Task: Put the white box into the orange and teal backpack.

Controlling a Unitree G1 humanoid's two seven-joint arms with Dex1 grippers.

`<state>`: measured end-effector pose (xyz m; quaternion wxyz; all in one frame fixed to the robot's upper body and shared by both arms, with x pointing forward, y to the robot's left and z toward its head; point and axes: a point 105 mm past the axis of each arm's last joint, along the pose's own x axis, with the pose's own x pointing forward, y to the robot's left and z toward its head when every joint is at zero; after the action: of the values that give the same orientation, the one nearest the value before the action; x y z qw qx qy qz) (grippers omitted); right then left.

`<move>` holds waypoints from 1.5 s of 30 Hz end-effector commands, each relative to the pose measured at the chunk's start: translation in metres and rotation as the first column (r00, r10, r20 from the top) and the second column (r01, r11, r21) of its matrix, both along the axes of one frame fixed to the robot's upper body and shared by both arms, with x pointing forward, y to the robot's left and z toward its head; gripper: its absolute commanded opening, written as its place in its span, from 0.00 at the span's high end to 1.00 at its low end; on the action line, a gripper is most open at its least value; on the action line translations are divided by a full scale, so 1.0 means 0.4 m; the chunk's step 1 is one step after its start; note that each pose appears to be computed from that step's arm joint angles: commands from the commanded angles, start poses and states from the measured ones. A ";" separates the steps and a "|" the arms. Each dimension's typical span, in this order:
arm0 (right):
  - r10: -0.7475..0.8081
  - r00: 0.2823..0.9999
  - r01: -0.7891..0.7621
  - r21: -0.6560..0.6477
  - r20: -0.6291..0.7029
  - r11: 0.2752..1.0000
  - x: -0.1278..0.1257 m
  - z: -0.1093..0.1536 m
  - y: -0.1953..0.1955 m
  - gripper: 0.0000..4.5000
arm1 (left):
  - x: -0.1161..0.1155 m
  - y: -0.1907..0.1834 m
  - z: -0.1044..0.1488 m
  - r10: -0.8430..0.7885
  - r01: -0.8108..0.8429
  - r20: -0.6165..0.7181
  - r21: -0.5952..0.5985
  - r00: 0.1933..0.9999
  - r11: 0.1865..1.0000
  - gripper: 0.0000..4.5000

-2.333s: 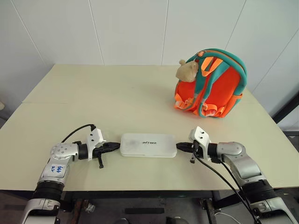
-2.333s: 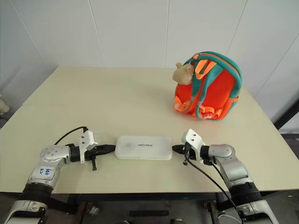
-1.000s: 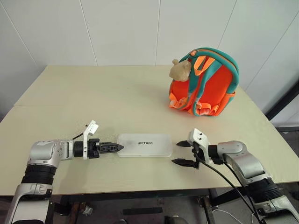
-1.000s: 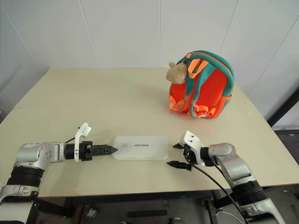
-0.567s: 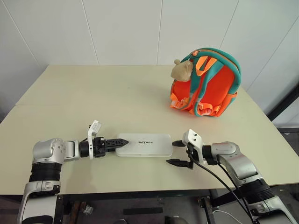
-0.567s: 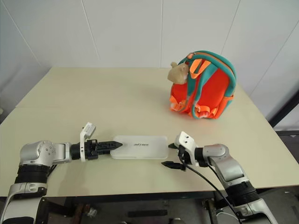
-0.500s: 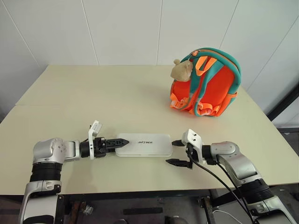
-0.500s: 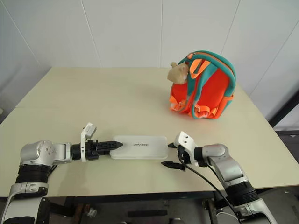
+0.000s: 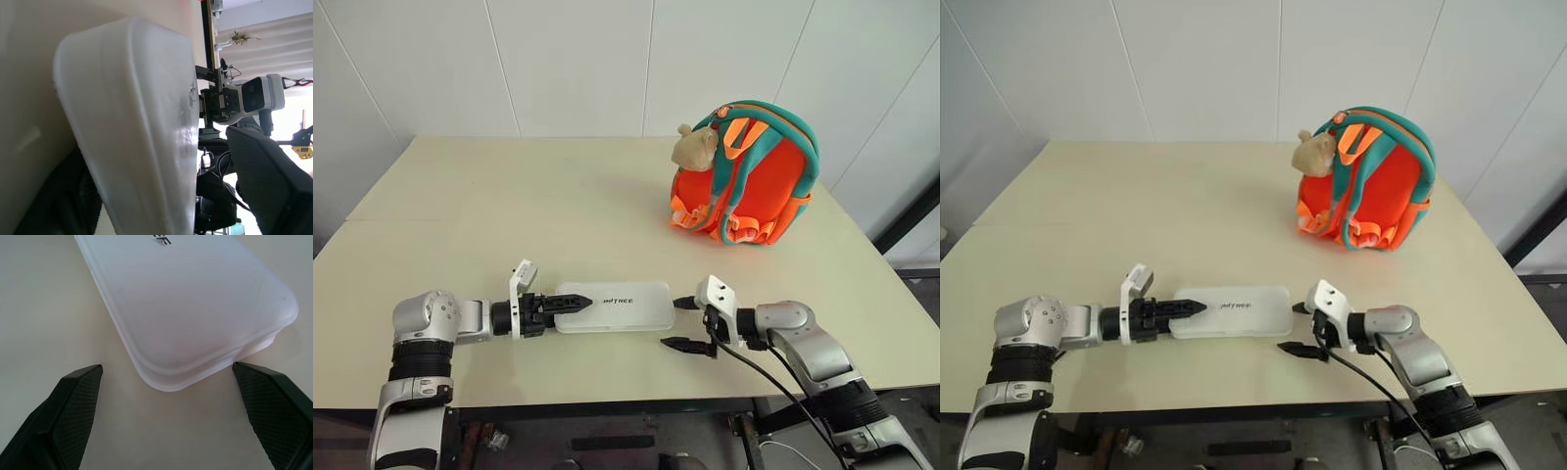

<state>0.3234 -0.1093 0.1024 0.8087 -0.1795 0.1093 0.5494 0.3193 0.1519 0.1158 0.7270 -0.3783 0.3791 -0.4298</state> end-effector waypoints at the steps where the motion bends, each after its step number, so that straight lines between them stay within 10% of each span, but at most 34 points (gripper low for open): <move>1: 0.006 0.999 -0.007 0.013 0.046 1.000 -0.009 0.026 -0.004 0.00 | -0.003 -0.013 -0.016 0.004 -0.005 -0.042 -0.014 0.999 1.000 0.39; 6: 0.007 0.999 -0.009 0.047 0.048 0.999 -0.023 0.045 -0.008 0.00 | -0.003 -0.024 -0.021 0.016 -0.017 -0.050 -0.036 0.999 0.999 0.69; 23: -0.601 0.775 0.531 0.315 0.194 0.787 0.162 0.329 -0.305 0.00 | -0.024 0.064 -0.017 0.123 -0.126 0.117 0.014 0.985 0.992 0.70; 45: -0.580 0.807 0.465 0.488 0.109 0.739 0.377 0.388 -0.034 0.00 | -0.047 0.070 -0.019 0.257 -0.278 0.328 0.017 0.909 0.961 0.70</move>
<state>0.4729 -0.1247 0.2351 0.9559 -0.0184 -0.0371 0.2908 0.2932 0.1623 0.1134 0.8026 -0.3517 0.2142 -0.4316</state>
